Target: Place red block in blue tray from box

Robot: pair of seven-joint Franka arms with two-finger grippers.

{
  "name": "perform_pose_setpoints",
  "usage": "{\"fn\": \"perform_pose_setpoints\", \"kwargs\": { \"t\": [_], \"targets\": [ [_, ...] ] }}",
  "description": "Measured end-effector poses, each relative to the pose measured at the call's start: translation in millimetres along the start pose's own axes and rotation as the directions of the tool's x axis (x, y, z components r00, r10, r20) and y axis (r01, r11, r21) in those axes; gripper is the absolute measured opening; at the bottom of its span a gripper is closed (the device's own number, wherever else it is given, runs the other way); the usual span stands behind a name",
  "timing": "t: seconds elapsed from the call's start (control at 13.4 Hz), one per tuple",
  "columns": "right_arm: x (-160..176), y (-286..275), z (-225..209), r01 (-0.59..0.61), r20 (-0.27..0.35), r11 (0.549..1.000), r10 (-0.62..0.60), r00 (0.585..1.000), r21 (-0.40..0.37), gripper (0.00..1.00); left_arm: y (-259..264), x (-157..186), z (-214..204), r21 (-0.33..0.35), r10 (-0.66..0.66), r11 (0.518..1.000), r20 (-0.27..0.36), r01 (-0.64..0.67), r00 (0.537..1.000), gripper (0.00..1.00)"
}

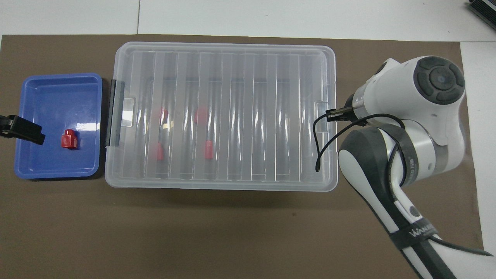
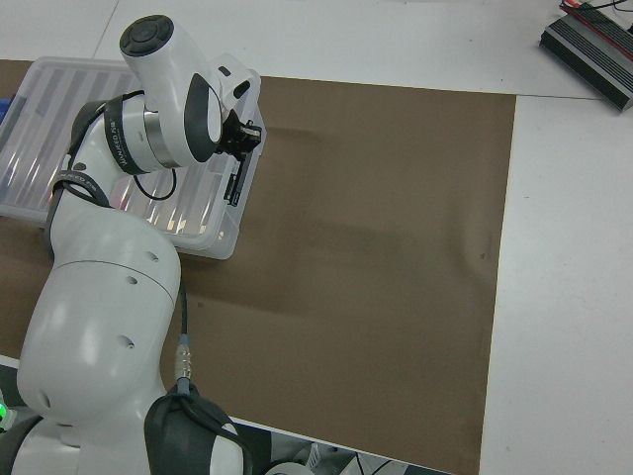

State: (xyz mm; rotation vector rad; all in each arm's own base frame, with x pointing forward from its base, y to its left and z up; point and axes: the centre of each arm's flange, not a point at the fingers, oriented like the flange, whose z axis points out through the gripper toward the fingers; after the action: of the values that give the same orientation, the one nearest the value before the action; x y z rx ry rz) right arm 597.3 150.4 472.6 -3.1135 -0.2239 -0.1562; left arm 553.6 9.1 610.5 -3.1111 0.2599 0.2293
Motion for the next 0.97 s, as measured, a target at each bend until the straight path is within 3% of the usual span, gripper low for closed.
{"fn": "perform_pose_setpoints", "kwargs": {
  "t": [0.45, 0.75, 0.97],
  "targets": [
    [-1, 44, -17, -0.074, -0.008, 0.997, 0.074, 0.997, -0.006, 0.01, -3, -2, 2, -0.003, -0.007, 1.0, 0.013, 0.007, 1.0, 1.0],
    [-20, 107, -45, -0.18, 0.039, 0.984, 0.18, 0.983, -0.02, 0.04, -3, -3, 2, -0.003, -0.007, 1.0, 0.015, 0.007, 1.0, 1.0],
    [-39, 137, -72, -0.233, 0.058, 0.972, 0.234, 0.971, -0.026, 0.32, -3, -3, 1, -0.003, -0.007, 1.0, 0.015, 0.007, 1.0, 1.0]
  ]
}}
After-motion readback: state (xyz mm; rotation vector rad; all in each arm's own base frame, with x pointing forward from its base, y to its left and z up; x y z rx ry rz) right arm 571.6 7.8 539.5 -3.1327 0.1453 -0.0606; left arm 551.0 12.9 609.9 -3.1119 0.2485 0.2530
